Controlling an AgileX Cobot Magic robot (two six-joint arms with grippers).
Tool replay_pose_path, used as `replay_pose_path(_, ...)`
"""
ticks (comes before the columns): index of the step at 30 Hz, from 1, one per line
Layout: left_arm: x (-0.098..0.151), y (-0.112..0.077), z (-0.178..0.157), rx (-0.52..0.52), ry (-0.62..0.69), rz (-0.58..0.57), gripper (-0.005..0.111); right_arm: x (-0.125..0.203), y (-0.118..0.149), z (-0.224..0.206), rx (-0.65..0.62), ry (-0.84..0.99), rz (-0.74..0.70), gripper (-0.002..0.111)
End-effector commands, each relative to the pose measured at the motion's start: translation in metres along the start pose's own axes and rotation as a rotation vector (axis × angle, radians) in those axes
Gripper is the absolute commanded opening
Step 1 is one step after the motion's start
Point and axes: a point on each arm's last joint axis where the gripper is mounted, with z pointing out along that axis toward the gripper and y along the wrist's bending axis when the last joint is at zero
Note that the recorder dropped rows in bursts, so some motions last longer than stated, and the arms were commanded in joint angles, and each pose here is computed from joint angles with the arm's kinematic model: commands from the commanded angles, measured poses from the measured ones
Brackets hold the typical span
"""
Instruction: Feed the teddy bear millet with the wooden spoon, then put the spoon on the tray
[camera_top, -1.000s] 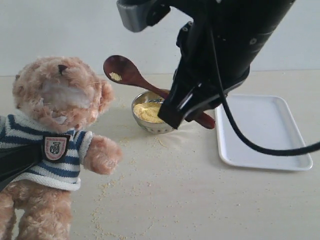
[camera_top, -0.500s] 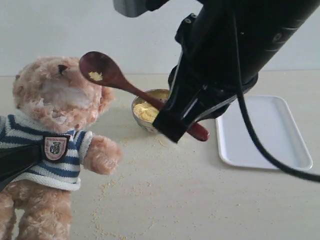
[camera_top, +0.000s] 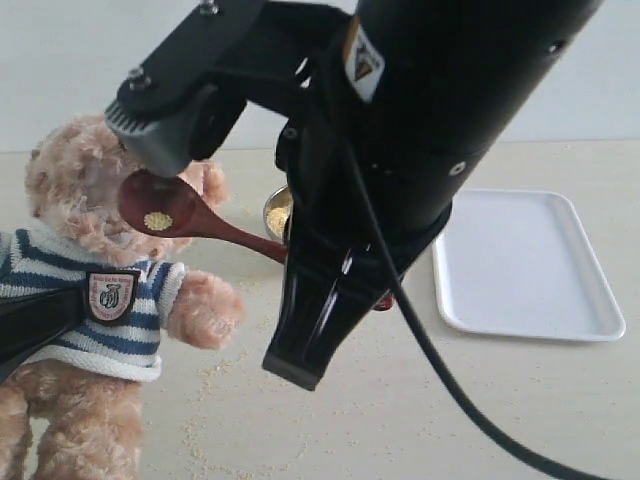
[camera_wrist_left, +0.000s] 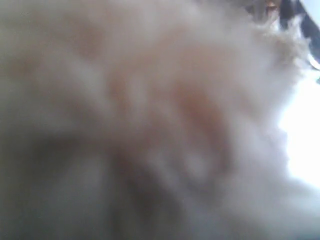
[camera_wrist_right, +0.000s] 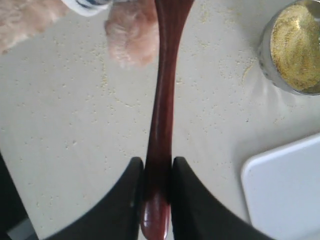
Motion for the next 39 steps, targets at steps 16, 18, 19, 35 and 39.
replay_pose_path(16, -0.002, 0.000, 0.000, 0.008, -0.020, -0.014, 0.005, -0.020, -0.006, 0.039, 0.097, -0.009, -0.076, 0.000)
replay_pose_path(18, -0.002, 0.000, 0.000, 0.008, -0.020, -0.014, 0.005, -0.022, -0.007, 0.041, 0.121, -0.012, -0.098, 0.000)
replay_pose_path(19, -0.002, 0.000, 0.000, 0.008, -0.020, -0.014, 0.005, -0.023, -0.007, 0.041, 0.137, -0.020, -0.112, 0.000)
replay_pose_path(35, -0.002, 0.000, 0.000, 0.008, -0.020, -0.014, 0.005, -0.051, 0.035, 0.079, 0.649, 0.195, -0.613, 0.000)
replay_pose_path(39, -0.002, 0.000, 0.000, 0.008, -0.020, -0.014, 0.005, -0.055, 0.037, 0.084, 0.711, 0.195, -0.632, 0.000)
